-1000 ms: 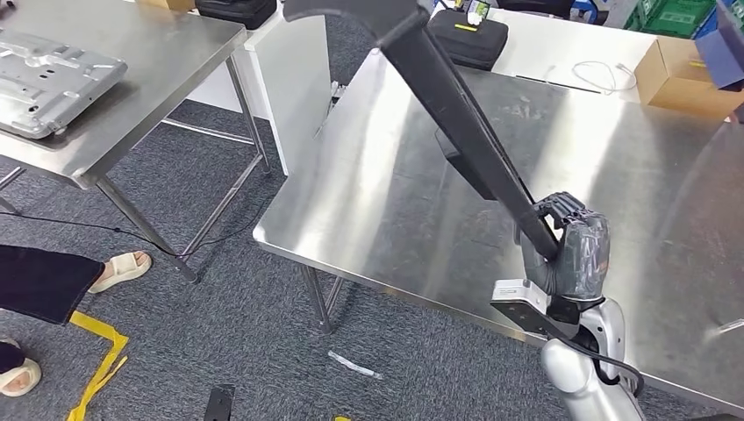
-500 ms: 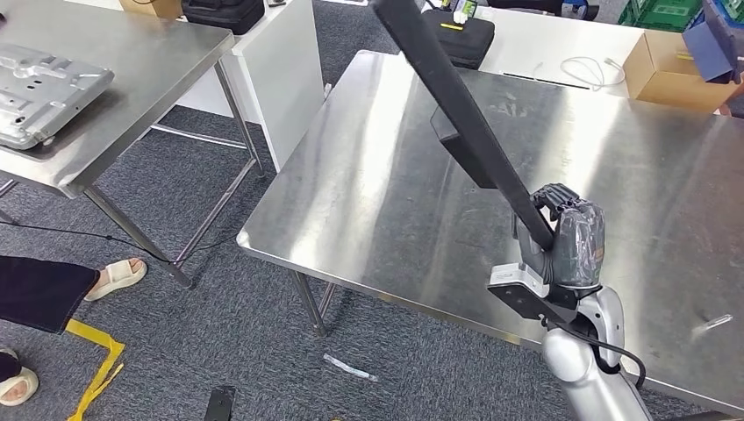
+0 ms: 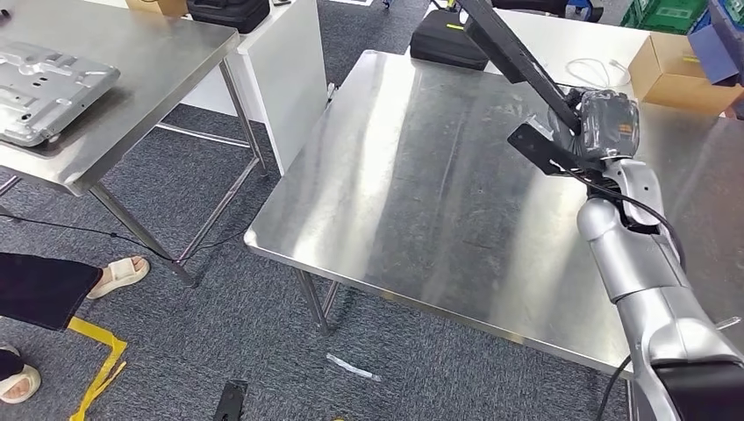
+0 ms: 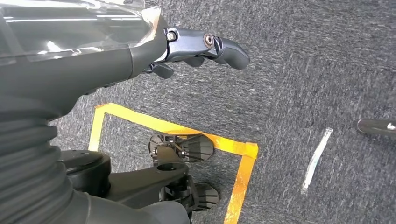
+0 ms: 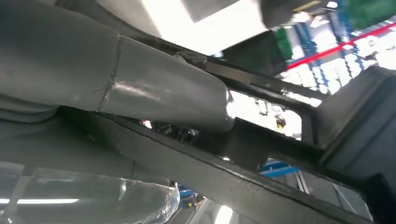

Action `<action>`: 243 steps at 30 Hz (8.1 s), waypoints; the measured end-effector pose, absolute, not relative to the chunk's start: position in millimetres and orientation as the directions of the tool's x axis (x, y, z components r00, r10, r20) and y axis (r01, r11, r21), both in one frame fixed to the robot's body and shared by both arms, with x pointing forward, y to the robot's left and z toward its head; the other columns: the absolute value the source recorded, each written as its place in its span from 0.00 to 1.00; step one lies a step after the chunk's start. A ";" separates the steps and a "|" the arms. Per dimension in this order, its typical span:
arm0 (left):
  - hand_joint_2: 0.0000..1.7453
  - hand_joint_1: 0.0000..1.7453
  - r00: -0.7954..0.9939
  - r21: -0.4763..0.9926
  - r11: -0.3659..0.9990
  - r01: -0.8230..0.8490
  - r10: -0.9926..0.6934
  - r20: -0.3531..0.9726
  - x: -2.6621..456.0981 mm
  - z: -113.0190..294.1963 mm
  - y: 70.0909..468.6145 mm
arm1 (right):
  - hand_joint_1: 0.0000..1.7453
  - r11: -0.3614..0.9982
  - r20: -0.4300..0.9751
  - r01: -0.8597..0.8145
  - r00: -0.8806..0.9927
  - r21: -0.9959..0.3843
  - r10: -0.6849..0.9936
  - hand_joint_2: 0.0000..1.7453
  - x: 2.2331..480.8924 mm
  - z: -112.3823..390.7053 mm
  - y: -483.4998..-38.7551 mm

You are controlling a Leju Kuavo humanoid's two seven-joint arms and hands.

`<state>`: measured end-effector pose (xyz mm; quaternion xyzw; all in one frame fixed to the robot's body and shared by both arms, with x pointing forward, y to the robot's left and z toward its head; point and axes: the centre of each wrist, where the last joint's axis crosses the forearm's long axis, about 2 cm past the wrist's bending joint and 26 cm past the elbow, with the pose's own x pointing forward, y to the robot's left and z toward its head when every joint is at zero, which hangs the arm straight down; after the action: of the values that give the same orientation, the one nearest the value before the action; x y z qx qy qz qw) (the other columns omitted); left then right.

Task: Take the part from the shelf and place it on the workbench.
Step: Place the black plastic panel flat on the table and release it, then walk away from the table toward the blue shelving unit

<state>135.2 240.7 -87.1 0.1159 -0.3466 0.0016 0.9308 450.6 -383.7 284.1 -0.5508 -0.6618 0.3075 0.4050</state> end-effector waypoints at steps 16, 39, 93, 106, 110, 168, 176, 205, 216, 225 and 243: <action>1.00 0.00 0.752 0.224 0.972 -0.075 -0.093 0.653 141.9 -85.0 240.5 | 1.00 -0.062 0.038 0.510 0.183 -0.858 0.982 0.00 468.8 284.2 -427.4; 1.00 0.00 0.736 0.214 0.976 -0.034 -0.121 0.666 140.5 -85.3 237.8 | 0.00 -0.325 -0.281 0.189 0.225 -0.927 0.933 0.00 408.5 140.8 -424.6; 0.00 0.00 0.776 0.200 0.980 -0.025 -0.107 0.621 134.9 -87.9 244.0 | 0.00 -0.069 0.026 0.282 0.318 -0.957 0.948 0.00 461.2 335.0 -486.8; 0.00 0.00 0.747 0.185 0.982 -0.050 -0.086 0.660 115.1 -93.3 242.3 | 0.00 -0.053 0.444 0.771 0.420 -0.634 0.791 0.00 339.4 294.3 -643.5; 0.00 0.00 0.744 0.191 0.980 -0.060 -0.083 0.662 111.0 -94.5 244.4 | 0.00 -0.052 0.479 0.790 0.420 -0.611 0.771 0.00 307.1 287.6 -669.0; 0.00 0.00 0.754 0.173 0.981 -0.088 -0.048 0.655 118.9 -92.4 242.8 | 0.00 0.182 0.508 0.901 0.048 -0.394 0.860 0.00 313.9 291.0 -602.1; 0.00 0.00 0.755 0.163 0.983 -0.083 -0.045 0.654 118.0 -92.2 238.2 | 0.00 0.181 0.509 0.904 0.046 -0.387 0.859 0.00 315.6 294.6 -603.5; 0.00 0.00 0.743 0.166 0.983 -0.077 -0.054 0.667 122.7 -91.0 238.6 | 0.00 0.188 0.533 0.913 0.037 -0.362 0.845 0.00 316.0 293.6 -607.1; 0.00 0.00 0.745 0.167 0.983 -0.076 -0.055 0.665 120.9 -91.5 239.0 | 0.00 0.192 0.563 0.913 0.047 -0.359 0.825 0.00 308.3 283.1 -611.5; 0.00 0.00 0.746 0.168 0.983 -0.080 -0.053 0.664 119.9 -92.0 240.1 | 0.00 0.206 0.584 0.910 0.047 -0.359 0.811 0.00 303.9 271.8 -612.0; 0.00 0.00 0.743 0.176 0.981 -0.077 -0.061 0.666 119.5 -92.3 241.9 | 0.00 0.244 0.711 0.878 0.142 -0.412 0.689 0.00 263.7 178.9 -592.8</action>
<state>119.5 241.9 -92.3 0.0966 -0.3583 0.0043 0.9286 263.7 -592.8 178.9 -0.6058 -0.6467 -0.1044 0.4516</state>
